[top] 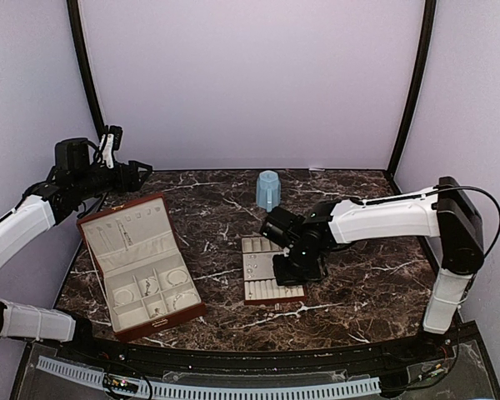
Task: Organize the mixed jewelry
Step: Press the ring into the ring tray.
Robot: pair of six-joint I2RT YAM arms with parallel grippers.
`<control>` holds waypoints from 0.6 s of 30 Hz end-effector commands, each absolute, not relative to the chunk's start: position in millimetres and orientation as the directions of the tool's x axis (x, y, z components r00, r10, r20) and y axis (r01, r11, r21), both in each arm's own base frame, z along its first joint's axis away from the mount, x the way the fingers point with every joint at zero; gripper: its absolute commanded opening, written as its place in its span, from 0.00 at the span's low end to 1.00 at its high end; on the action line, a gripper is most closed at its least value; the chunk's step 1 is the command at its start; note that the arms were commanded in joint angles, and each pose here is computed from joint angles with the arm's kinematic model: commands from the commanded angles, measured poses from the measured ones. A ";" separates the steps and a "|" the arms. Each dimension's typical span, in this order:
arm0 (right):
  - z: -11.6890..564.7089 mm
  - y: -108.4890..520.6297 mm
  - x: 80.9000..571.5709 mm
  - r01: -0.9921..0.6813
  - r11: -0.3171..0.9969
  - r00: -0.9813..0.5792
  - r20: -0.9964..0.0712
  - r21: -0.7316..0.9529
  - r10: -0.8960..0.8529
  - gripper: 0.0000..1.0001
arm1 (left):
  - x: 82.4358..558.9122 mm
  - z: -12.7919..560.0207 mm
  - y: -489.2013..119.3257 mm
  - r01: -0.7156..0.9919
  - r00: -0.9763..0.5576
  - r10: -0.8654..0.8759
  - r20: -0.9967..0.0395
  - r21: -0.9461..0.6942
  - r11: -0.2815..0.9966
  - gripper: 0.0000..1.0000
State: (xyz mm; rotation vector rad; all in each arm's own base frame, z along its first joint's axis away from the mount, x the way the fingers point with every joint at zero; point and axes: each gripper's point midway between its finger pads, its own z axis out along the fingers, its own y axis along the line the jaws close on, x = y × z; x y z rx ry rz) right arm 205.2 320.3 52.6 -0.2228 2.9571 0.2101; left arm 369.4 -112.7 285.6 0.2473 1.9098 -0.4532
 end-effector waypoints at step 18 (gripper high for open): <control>48.4 327.9 198.2 -0.165 0.971 -0.977 -0.164 0.171 -0.137 0.01 | 364.3 291.2 -109.5 0.383 -0.345 -0.032 -0.938 -0.171 0.908 0.86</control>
